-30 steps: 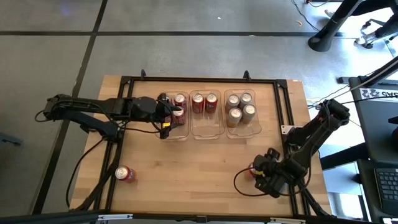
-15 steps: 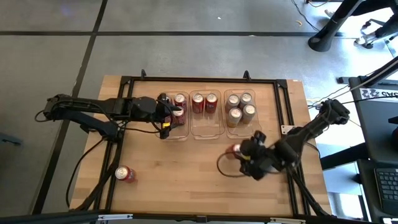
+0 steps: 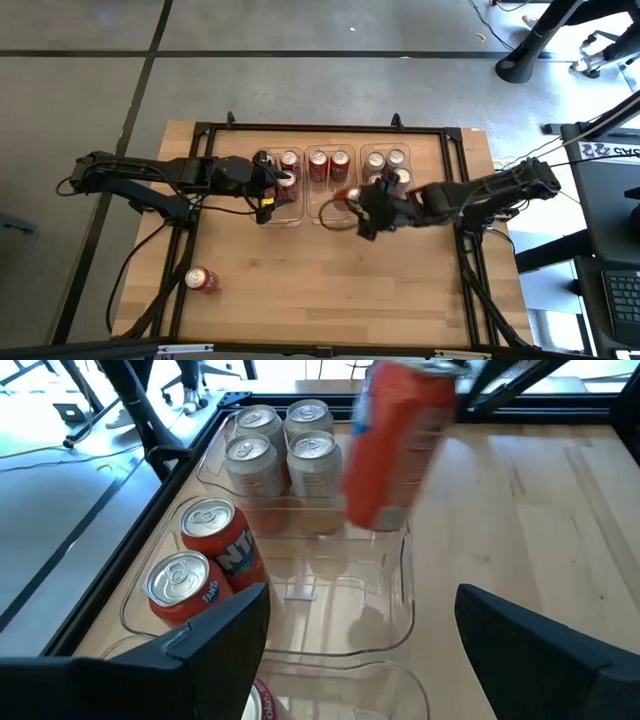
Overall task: Sort soda cans
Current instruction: Put the right orange soda can into the middle transparent bin, then put the orange soda can into the middle transparent bin
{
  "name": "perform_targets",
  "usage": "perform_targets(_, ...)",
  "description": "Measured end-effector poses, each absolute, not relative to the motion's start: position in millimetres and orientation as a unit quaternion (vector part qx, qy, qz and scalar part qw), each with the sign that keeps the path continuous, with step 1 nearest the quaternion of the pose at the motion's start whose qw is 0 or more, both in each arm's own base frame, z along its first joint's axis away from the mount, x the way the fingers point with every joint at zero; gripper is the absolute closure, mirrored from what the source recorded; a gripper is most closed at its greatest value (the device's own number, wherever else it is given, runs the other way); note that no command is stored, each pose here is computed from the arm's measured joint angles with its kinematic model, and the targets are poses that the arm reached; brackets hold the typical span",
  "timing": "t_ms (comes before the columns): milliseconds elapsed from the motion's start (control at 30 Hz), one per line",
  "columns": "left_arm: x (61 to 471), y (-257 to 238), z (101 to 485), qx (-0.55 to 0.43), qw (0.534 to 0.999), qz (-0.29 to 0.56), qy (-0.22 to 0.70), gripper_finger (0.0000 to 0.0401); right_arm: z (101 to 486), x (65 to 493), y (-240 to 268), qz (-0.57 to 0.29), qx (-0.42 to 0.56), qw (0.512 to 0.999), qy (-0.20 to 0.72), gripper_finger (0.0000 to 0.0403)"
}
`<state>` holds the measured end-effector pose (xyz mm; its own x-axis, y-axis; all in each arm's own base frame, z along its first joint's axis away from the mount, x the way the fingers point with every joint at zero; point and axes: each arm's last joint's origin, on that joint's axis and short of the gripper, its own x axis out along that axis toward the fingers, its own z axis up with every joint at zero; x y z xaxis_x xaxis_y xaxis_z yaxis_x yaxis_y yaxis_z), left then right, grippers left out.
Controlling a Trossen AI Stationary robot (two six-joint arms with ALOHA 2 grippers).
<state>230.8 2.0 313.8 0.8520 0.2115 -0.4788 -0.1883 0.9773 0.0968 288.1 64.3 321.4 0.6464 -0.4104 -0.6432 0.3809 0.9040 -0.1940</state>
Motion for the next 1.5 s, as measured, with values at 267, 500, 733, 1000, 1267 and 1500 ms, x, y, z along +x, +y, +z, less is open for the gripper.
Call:
perform_targets(267, 230.1, 2.0, 312.8, 0.021, 0.960, 0.105, 0.257, 0.0095, 303.2, 312.5, 6.9, -0.273, -0.025, 0.877, 0.394, 0.0125)
perform_targets(500, 230.4, 2.0, 313.3, 0.011, 0.961, 0.107, 0.253, 0.0095, 273.8, 332.8, -21.7, -0.261, 0.011, 0.859, 0.440, 0.0125)
perform_targets(733, 230.1, 2.0, 312.8, 0.008, 0.961, 0.108, 0.256, 0.0095, 241.5, 349.0, -35.2, -0.262, 0.022, 0.837, 0.480, 0.0125)
perform_targets(1000, 230.2, 2.0, 312.9, 0.007, 0.961, 0.108, 0.255, 0.0095, 224.4, 359.1, -35.8, -0.263, 0.020, 0.831, 0.490, 0.0125)
perform_targets(1267, 230.4, 2.0, 313.3, 0.007, 0.961, 0.108, 0.253, 0.0095, 231.6, 361.8, -35.2, -0.263, 0.022, 0.835, 0.484, 0.0068)
perform_targets(1500, 230.2, 2.0, 312.9, 0.007, 0.961, 0.108, 0.255, 0.0095, 260.4, 361.1, -34.6, -0.258, 0.016, 0.827, 0.499, 0.0022)
